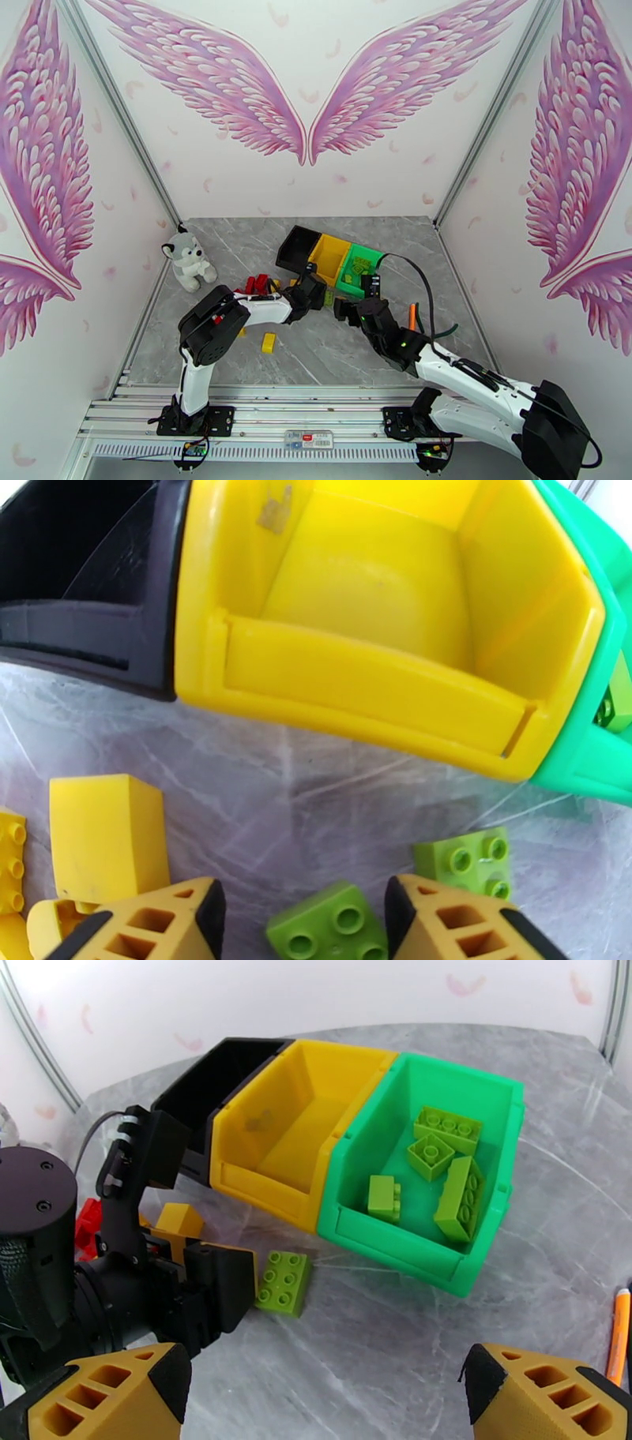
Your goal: Sort the legos into containers by color
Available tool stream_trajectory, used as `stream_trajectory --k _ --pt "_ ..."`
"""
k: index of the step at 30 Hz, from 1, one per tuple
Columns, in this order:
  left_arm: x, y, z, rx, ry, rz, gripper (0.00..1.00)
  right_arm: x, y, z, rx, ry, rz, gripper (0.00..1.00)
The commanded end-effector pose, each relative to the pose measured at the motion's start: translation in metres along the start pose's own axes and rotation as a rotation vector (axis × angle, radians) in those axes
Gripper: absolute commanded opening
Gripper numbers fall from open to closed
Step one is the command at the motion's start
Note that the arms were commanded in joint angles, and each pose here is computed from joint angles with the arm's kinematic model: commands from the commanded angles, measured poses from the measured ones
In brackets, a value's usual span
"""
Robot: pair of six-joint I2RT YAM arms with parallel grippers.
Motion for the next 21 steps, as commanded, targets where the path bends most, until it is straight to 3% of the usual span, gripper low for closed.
stream_trajectory --k 1,12,21 --pt "0.011 0.006 0.012 -0.050 -0.030 0.023 0.57 0.005 0.000 -0.006 0.016 -0.015 0.009 0.97" --pt "0.011 0.015 0.015 -0.038 -0.032 0.018 0.54 0.009 0.000 -0.003 -0.022 -0.029 0.022 0.99" --pt "0.006 0.014 0.008 0.003 -0.065 0.012 0.44 0.016 0.001 -0.006 -0.002 -0.045 0.060 0.99"
Point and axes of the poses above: each hand's point on the last joint's axis, 136 mm out from that joint toward the fingers, its own y axis back along the fingers, its own z axis along the line the jaws close on, x = y × z, the point moved 6 cm from there along y, back along the fingers, and after that the axes turned 3 degrees about y, right-handed, at the moved point
